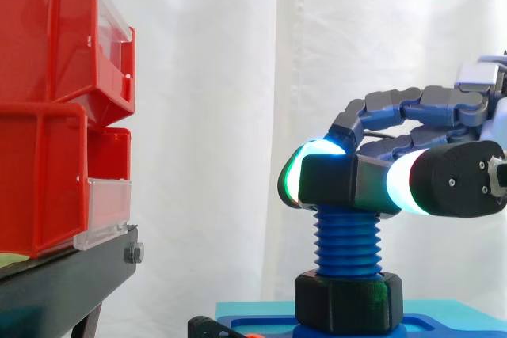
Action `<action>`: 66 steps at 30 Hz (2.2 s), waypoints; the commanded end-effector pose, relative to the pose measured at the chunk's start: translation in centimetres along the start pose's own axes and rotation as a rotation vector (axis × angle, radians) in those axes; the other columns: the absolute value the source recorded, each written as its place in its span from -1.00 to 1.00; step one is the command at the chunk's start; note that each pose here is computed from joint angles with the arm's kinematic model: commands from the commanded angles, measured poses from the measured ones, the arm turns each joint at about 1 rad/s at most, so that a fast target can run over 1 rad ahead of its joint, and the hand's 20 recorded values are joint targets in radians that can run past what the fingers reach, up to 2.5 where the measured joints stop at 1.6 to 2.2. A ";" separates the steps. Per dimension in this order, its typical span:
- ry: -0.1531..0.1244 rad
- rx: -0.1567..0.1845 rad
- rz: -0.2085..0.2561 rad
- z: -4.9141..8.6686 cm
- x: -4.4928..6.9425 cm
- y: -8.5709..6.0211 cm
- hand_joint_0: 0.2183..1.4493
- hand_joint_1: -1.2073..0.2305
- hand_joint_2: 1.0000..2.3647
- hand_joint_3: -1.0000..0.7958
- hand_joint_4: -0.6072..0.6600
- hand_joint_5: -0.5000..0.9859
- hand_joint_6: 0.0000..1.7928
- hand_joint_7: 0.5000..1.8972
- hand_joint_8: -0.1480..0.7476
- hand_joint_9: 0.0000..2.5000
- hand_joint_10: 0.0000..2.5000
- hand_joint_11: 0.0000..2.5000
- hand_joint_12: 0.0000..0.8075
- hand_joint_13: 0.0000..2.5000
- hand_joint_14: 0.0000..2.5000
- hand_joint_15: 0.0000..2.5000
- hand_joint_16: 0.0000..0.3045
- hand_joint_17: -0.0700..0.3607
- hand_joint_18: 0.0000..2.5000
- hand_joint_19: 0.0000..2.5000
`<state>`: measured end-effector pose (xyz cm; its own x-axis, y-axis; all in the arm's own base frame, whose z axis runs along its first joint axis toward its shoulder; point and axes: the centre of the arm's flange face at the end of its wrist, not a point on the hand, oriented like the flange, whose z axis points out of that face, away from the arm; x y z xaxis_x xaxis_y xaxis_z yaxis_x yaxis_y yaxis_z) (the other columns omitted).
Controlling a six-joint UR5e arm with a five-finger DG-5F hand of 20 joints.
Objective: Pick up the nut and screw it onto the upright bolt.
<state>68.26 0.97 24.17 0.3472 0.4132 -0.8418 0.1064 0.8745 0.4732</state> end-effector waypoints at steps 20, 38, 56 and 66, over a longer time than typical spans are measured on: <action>0.028 0.014 -0.002 0.6 2.0 -1.1 -0.49 -0.24 -1.00 -0.44 0.39 -0.59 -0.44 -0.25 0.00 -0.65 -1.00 -1.00 -0.08 -0.66 -1.00 -1.00 -0.70 -0.19 -0.75 -1.00; 0.034 0.008 -0.004 0.6 2.0 -1.1 -0.73 -0.17 -1.00 -0.44 0.41 -0.62 -0.44 -0.38 0.09 -0.68 -1.00 -1.00 0.10 -0.70 -1.00 -1.00 -0.60 -0.04 -0.77 -1.00; 0.037 0.001 -0.005 0.7 1.9 -1.2 -0.85 -0.07 -1.00 -0.44 0.28 -0.69 -0.44 -0.86 0.05 -0.81 -1.00 -1.00 0.18 -0.84 -1.00 -1.00 -0.51 0.11 -0.91 -1.00; 0.071 -0.021 -0.022 2.1 0.8 -0.8 -0.86 0.17 -1.00 -0.44 0.25 -0.72 -0.44 -0.95 0.00 -0.95 -1.00 -1.00 0.16 -0.98 -1.00 -1.00 -0.50 0.12 -1.00 -1.00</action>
<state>70.12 0.21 23.24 0.3082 0.4174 -0.8549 0.0920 0.8813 0.4635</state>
